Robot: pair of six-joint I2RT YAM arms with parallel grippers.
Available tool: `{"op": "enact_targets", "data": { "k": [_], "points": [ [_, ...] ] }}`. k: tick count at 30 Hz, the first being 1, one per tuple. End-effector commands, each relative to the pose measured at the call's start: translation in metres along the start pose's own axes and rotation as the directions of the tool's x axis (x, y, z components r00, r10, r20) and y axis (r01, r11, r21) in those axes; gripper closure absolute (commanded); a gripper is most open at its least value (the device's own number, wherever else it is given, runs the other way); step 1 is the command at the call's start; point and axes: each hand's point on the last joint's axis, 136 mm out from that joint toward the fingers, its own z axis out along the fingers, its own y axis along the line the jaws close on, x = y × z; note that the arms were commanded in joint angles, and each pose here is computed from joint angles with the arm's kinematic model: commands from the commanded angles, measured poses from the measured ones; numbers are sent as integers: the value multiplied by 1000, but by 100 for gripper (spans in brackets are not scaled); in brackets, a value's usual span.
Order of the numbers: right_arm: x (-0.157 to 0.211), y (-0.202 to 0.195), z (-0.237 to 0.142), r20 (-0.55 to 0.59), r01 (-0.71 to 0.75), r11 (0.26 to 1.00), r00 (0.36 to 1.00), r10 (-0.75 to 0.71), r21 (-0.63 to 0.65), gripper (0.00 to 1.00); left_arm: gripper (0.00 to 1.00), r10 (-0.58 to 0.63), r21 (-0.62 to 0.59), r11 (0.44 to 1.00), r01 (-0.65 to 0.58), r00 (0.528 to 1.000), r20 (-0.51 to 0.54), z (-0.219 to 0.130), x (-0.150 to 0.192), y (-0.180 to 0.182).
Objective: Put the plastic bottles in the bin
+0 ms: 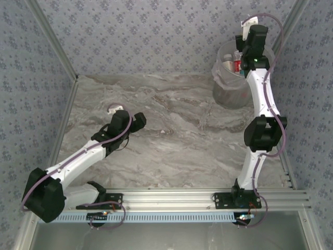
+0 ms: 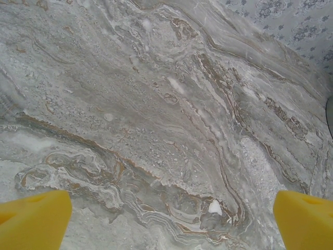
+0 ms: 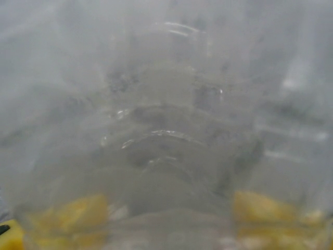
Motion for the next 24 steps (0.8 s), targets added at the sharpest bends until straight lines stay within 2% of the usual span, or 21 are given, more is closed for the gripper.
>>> {"op": "enact_targets", "data": {
  "k": [1, 4, 7, 12, 16, 21, 24],
  "points": [
    [9, -14, 7, -50, 20, 999, 999, -18, 32, 33, 1, -8, 0, 1000, 8, 1000, 29, -7, -10, 0],
    [17, -11, 14, -74, 33, 999, 997, -30, 32, 33, 1, -9, 0, 1000, 9, 999, 33, -8, -11, 0],
    [35, -17, 23, -136, 63, 994, 989, -50, 88, 31, 1, -9, -4, 1000, 9, 999, 38, -9, -11, 2],
    [69, -28, 36, -218, 54, 991, 976, -26, 125, 24, 1, -17, -11, 1000, 18, 999, 46, -11, -10, 6],
    [82, -25, 35, -281, -25, 998, 959, 41, 60, 16, 1, -14, -22, 1000, 15, 999, 46, -12, -10, 9],
    [64, 12, 14, -269, -146, 973, 959, 94, -178, 15, 0, -15, -24, 1000, 16, 999, 43, -10, -9, 9],
    [42, 17, -2, -236, -214, 951, 959, 160, -225, 14, 0, -14, -19, 1000, 15, 999, 41, -9, -9, 7]
  ]
}}
